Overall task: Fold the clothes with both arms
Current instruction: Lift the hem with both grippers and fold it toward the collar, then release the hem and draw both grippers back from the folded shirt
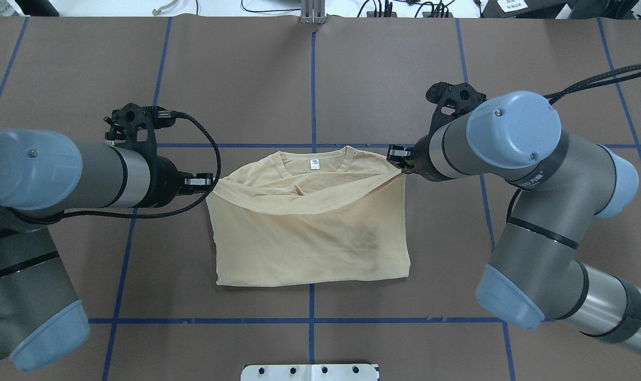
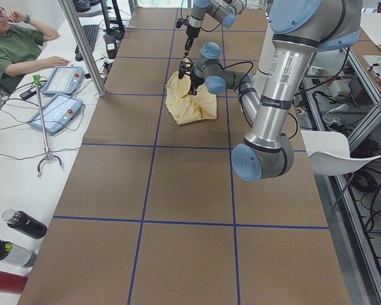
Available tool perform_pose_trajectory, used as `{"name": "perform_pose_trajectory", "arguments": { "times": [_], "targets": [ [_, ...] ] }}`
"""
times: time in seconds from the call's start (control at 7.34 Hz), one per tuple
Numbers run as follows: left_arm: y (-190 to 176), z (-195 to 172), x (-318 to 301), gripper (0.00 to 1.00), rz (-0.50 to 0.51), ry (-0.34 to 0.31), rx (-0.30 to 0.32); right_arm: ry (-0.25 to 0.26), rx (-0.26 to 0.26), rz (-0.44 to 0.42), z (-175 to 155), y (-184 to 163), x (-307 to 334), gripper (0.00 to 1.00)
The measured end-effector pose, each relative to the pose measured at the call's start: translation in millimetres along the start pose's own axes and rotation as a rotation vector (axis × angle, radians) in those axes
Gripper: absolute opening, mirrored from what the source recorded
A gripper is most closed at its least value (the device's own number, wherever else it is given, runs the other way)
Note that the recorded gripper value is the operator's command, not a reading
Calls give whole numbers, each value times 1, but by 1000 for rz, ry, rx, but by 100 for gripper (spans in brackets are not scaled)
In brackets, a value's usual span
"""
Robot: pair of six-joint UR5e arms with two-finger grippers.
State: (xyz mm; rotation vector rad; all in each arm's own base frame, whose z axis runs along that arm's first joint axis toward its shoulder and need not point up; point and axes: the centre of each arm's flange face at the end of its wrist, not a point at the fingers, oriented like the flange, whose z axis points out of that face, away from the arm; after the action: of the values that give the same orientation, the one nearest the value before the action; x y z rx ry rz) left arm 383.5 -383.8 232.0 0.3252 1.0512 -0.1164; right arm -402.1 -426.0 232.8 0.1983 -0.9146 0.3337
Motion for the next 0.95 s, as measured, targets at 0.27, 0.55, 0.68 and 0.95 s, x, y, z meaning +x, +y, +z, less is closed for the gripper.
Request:
{"name": "perform_pose_trajectory", "arguments": {
  "times": [0.27, 0.55, 0.68, 0.95],
  "targets": [
    [-8, 23, 0, 0, -6, -31, 7, 11, 19, 15, 25, -21, -8, 0],
    [-15, 73, -9, 0, -14, -83, 3, 33, 26, 20, 68, -33, -8, 0],
    [-17, 99, -19, 0, -17, -104, -2, 30, 37, 19, 88, -38, -4, 0],
    [-16, 134, -40, 38, 11, -131, -13, 46, 50, 21, 115, -43, 6, 2]
  ]
}}
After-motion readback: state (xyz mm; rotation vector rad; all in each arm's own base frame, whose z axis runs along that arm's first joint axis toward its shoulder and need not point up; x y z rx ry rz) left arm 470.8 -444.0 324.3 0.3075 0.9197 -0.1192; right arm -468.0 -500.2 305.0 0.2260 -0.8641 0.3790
